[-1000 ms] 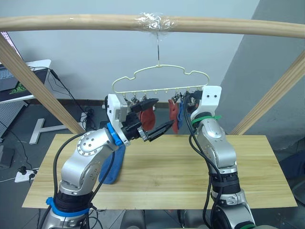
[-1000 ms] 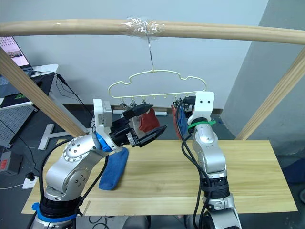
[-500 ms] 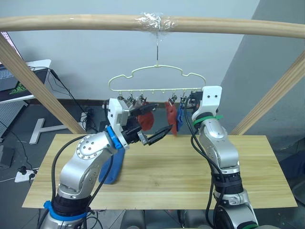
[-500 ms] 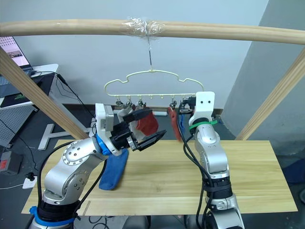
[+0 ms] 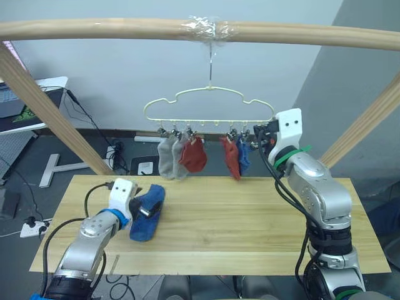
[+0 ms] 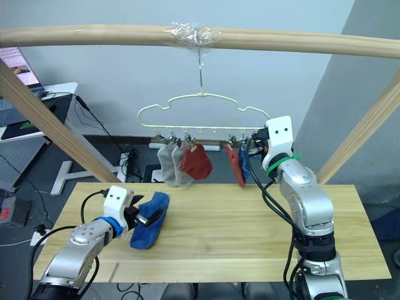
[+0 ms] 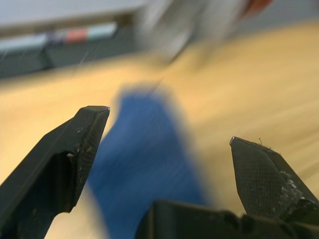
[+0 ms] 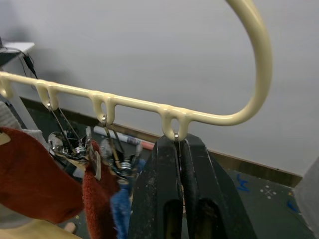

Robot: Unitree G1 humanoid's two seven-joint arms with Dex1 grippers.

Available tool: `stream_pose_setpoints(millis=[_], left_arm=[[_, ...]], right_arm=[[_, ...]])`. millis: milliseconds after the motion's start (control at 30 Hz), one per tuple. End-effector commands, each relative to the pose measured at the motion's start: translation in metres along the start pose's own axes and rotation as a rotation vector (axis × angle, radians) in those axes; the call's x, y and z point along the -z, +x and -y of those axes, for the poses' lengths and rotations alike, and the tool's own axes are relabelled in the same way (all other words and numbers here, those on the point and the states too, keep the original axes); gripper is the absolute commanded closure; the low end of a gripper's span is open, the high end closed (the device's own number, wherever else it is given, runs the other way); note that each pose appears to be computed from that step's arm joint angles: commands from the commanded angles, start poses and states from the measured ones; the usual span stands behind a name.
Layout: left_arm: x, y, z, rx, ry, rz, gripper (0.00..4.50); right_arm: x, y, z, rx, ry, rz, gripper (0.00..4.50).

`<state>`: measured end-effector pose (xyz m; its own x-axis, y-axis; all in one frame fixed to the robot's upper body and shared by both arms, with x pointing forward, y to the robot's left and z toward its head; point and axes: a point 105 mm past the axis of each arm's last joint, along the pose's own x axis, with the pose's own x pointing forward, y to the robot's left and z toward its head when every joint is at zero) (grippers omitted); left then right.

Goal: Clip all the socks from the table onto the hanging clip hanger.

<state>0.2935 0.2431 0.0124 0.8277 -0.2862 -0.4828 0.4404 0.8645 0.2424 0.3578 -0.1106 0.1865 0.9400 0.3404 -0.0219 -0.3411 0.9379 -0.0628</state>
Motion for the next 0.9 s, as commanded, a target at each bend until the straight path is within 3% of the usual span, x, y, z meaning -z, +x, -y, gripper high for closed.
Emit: stream_pose_setpoints(millis=[33,233,400,633,733,900], left_arm=[[-0.006,0.007,-0.014,-0.063,0.053,0.041,0.00],[0.004,0.021,0.000,0.054,-0.130,0.051,0.00],[-0.011,0.028,-0.007,0.049,-0.148,0.099,0.00],[0.010,0.034,0.003,0.105,-0.126,0.000,0.00],[0.025,0.032,0.004,0.128,-0.079,-0.070,0.55],[0.029,0.032,0.001,0.130,-0.089,-0.079,2.06]], right_arm=[[-0.005,-0.004,0.002,0.000,0.002,0.010,4.48],[-0.009,-0.005,0.007,0.019,-0.002,0.013,4.48],[-0.010,-0.007,0.009,0.029,-0.008,0.014,4.48],[-0.011,-0.008,0.007,0.033,-0.002,0.014,4.48],[-0.013,-0.008,0.010,0.041,-0.004,0.014,4.50],[-0.015,-0.007,0.014,0.049,0.001,0.017,4.50]])
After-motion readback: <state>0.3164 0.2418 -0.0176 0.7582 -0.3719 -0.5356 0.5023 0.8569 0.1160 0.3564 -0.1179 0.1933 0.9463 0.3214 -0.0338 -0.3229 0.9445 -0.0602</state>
